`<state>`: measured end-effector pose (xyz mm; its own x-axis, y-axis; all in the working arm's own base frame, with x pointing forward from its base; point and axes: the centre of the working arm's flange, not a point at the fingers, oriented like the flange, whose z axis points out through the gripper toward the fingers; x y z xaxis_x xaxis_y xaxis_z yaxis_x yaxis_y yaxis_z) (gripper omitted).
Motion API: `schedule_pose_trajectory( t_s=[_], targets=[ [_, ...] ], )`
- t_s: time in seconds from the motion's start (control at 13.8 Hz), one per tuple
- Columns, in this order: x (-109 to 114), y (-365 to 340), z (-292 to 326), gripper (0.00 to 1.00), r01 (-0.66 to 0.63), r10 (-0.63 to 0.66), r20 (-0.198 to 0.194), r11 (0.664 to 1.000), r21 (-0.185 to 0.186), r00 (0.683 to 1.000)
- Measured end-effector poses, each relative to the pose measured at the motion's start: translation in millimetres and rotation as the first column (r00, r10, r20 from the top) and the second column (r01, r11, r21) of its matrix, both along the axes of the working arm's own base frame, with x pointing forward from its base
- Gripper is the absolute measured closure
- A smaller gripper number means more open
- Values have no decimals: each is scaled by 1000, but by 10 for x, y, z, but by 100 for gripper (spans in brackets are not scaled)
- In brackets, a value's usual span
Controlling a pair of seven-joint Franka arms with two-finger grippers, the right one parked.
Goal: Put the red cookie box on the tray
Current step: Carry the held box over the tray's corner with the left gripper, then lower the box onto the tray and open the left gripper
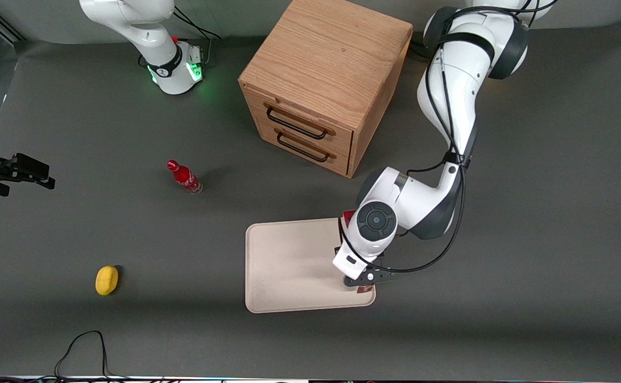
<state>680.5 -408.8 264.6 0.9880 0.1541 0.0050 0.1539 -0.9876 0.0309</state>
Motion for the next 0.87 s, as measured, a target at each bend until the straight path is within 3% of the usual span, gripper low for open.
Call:
schedule_pose_trajectory(
  t_s=[0.43, 0.58, 0.87],
  targets=[
    [16, -12, -186, 92, 2, -2, 13, 1000, -3, 1000],
    [17, -12, -188, 76, 2, -2, 14, 1000, -3, 1000],
    [18, -10, -186, 30, 2, -2, 14, 1000, -2, 1000]
  ],
)
